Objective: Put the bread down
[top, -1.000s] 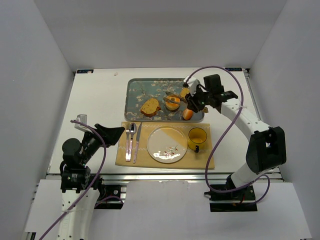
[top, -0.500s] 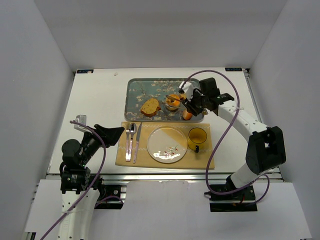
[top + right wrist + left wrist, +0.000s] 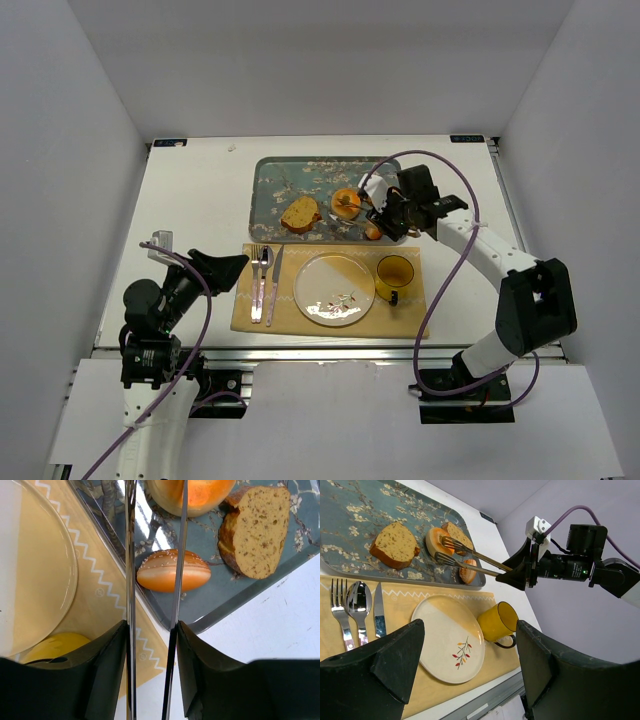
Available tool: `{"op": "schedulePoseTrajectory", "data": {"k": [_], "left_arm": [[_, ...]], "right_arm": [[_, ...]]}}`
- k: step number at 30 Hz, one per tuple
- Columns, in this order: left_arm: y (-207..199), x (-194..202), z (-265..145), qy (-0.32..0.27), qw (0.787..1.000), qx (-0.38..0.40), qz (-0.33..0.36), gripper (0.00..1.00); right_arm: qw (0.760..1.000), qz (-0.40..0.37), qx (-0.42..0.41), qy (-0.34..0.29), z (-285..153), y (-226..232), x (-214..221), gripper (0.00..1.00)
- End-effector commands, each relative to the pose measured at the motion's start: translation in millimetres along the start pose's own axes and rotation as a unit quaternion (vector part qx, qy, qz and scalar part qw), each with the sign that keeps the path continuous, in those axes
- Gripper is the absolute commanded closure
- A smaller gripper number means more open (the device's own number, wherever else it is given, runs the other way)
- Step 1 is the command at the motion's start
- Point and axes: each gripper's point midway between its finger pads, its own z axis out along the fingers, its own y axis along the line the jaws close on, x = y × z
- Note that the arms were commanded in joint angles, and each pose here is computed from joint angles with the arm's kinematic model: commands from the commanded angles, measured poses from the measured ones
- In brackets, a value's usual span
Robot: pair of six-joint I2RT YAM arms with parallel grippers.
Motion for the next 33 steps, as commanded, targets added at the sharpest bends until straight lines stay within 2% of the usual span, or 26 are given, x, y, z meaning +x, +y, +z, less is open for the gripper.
{"op": "schedulePoseTrajectory", "data": {"k": [1,7,10,18,24,31,33], "left_arm": [[-2,-3,-1,-0.006,1.0,-0.001,0.002,0.17],[-3,-4,-2,-0.007,1.0,0.0,0.003,0.17],[-3,-5,-2,-0.007,1.0,-0.001,0.004,0.17],[-5,-6,-1,-0.01,1.0,0.003,0.003,0.17],[-6,-8,-1,-0.012,1.0,0.005,0.006,0.17],[-5,-5,-1,-0.011,1.0,0.007,0.001,0.17],[-5,-5,-1,-0.012,1.0,0.01,0.001,0.17]], "right_arm": [[0.999,-0.017,0.033,-0.022,-10,-11,-13,0.52],[0.999,-0.022,0.038,-0.015,-2,-14,-11,0.55],[0.999,-0.022,0.038,-0.015,-3,-15,-12,0.68],[0.998,-0.031,0.031,-0.052,-28,-10,-32,0.91],[0.995,-0.023,-0.006,-0.097,-65,15,-48,0.93],[0.985,-0.046,-0.108,-0.126,-106,84,-28,0.92],[0.984,-0.051,-0.127,-0.116,-111,100,-13,0.92]]}}
